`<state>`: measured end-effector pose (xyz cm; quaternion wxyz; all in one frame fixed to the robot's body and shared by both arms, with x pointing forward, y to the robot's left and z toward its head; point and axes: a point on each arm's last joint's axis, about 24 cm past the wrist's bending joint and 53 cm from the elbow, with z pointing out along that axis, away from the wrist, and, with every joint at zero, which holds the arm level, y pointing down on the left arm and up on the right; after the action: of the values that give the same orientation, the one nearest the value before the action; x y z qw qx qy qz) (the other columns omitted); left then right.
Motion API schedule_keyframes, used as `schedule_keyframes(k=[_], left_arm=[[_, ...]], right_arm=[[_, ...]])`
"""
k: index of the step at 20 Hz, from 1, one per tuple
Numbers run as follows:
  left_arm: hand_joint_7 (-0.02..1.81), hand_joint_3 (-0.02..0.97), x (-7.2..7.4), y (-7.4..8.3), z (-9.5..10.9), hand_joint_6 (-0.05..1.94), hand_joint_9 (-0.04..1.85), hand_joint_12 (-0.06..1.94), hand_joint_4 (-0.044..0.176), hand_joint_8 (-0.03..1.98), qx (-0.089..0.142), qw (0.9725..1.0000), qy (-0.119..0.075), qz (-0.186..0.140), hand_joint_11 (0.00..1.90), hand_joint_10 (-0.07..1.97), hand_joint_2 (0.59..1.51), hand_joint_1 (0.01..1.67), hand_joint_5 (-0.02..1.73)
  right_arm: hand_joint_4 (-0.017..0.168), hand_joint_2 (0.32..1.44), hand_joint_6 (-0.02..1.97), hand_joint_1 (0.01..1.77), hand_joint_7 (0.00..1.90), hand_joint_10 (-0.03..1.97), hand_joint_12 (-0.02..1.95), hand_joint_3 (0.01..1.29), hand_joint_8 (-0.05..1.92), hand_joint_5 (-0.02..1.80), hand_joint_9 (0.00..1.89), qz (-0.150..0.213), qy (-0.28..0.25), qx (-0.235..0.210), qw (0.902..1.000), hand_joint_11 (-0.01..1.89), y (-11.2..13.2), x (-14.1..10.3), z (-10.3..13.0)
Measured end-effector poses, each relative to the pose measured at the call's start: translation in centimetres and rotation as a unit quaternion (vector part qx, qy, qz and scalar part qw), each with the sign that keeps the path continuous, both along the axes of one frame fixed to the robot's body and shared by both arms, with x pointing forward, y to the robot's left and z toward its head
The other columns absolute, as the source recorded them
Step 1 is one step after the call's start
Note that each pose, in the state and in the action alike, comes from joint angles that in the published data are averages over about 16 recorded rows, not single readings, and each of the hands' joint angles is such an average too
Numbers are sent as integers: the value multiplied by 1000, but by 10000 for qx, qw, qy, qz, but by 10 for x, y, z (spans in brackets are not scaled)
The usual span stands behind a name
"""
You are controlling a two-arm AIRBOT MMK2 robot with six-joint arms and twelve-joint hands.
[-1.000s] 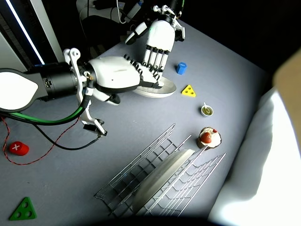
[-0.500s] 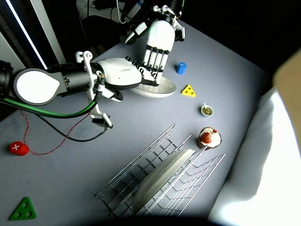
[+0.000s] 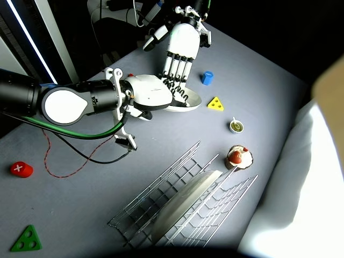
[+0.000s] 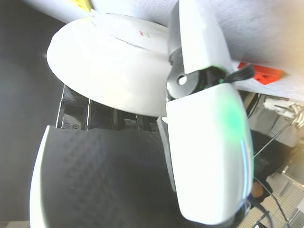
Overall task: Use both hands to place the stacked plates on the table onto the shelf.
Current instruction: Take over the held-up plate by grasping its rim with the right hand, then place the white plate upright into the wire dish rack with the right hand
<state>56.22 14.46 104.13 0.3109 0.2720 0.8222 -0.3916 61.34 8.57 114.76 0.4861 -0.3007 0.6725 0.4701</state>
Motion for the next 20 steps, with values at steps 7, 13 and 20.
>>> schedule_keyframes(k=[7, 13, 20], left_arm=[[119, 5, 8, 0, 11, -13, 137, -17, -7, -6, -212, 9996, 22, 191, 115, -10, 969, 108, 90], [143, 5, 24, 2, 37, 6, 156, 0, -3, 1, -556, 9973, -74, 480, 143, -2, 971, 108, 114], [158, 4, 45, 10, 73, 13, 174, 21, -1, 8, -923, 9919, -311, 820, 167, 5, 973, 107, 133]], right_arm=[[-5, 949, 545, 1409, 789, 327, 720, 15, 320, 740, 791, 65, 73, 212, 9997, 742, 13, -6, 4], [-9, 905, 797, 1412, 883, 523, 1180, 14, 503, 784, 904, 141, 120, 286, 9994, 879, 19, -15, 5], [-9, 896, 808, 1413, 917, 563, 1377, 13, 527, 797, 958, 175, 144, 296, 9993, 962, 15, -24, 11]])
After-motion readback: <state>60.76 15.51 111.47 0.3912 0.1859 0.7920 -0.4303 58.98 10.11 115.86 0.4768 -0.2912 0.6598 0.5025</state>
